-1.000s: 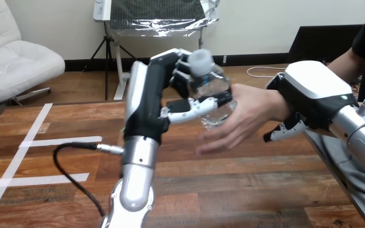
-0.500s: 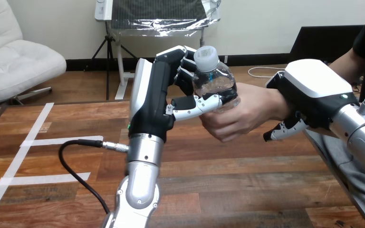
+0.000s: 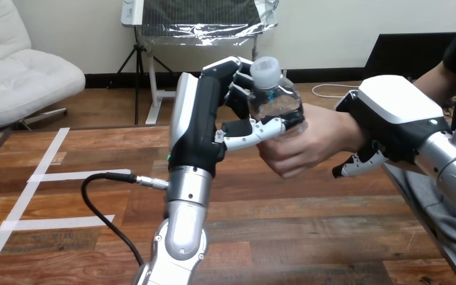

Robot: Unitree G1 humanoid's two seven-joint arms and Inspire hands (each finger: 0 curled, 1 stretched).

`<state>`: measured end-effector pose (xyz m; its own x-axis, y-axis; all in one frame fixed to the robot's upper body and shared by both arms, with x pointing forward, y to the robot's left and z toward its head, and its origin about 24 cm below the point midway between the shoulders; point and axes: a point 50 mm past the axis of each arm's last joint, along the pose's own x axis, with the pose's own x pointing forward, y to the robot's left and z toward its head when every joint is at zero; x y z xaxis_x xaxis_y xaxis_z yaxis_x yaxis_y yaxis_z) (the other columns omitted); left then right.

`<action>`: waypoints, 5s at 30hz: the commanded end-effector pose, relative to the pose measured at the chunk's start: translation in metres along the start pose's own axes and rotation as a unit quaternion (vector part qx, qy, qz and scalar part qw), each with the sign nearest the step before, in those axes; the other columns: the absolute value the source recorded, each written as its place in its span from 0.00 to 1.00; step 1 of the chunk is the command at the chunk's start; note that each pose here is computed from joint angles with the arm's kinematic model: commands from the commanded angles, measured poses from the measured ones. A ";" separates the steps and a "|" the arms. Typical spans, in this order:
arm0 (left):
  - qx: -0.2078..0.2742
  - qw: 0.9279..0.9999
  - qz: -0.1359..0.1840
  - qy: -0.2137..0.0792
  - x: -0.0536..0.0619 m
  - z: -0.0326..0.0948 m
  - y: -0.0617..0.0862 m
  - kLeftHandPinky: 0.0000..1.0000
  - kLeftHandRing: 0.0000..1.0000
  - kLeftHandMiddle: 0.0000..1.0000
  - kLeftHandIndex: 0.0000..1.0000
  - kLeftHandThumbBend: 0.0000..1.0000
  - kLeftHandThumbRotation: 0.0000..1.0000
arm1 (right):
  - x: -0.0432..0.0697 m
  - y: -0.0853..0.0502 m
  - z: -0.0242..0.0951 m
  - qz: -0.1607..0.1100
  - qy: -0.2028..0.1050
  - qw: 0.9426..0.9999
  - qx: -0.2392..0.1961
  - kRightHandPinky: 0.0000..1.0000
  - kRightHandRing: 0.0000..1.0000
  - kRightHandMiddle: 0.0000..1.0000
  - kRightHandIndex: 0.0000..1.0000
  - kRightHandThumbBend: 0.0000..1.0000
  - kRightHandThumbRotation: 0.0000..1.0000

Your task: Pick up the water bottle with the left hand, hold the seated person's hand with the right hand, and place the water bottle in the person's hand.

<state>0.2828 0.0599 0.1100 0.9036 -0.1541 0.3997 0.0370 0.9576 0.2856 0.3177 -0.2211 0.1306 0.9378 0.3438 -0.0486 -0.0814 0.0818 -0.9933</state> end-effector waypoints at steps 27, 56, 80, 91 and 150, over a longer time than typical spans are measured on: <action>-0.048 0.996 -0.037 -0.060 0.013 0.033 -0.034 0.35 0.37 0.41 0.47 0.61 0.00 | 0.005 -0.031 0.017 -0.061 -0.044 0.997 -0.015 0.13 0.19 0.27 0.27 0.85 0.00; -0.048 0.996 -0.034 -0.066 0.012 0.036 -0.032 0.35 0.37 0.41 0.47 0.61 0.00 | 0.004 -0.029 0.016 -0.050 -0.043 0.997 -0.050 0.18 0.24 0.32 0.32 0.86 0.00; 0.025 0.997 -0.051 -0.043 0.010 0.032 -0.028 0.57 0.67 0.70 0.73 0.69 0.24 | -0.005 -0.030 0.017 -0.045 -0.047 0.997 -0.038 0.58 0.70 0.74 0.73 0.87 0.00; 0.040 0.998 -0.047 -0.033 0.007 0.030 -0.025 0.73 0.80 0.84 0.89 0.75 0.41 | -0.014 -0.030 0.022 -0.042 -0.050 0.998 -0.018 0.63 0.77 0.81 0.78 0.84 0.00; -0.077 0.995 0.034 -0.058 -0.045 0.029 0.006 0.77 0.81 0.85 0.86 0.67 0.47 | -0.061 -0.022 0.048 -0.114 -0.062 0.972 0.194 0.77 0.87 0.88 0.81 0.62 0.10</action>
<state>0.2371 0.0577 0.1016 0.8894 -0.1873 0.4171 0.1019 0.9705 0.2185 0.2522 -0.2041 0.1512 0.9135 0.3997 0.0759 -0.1021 0.4057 -0.9083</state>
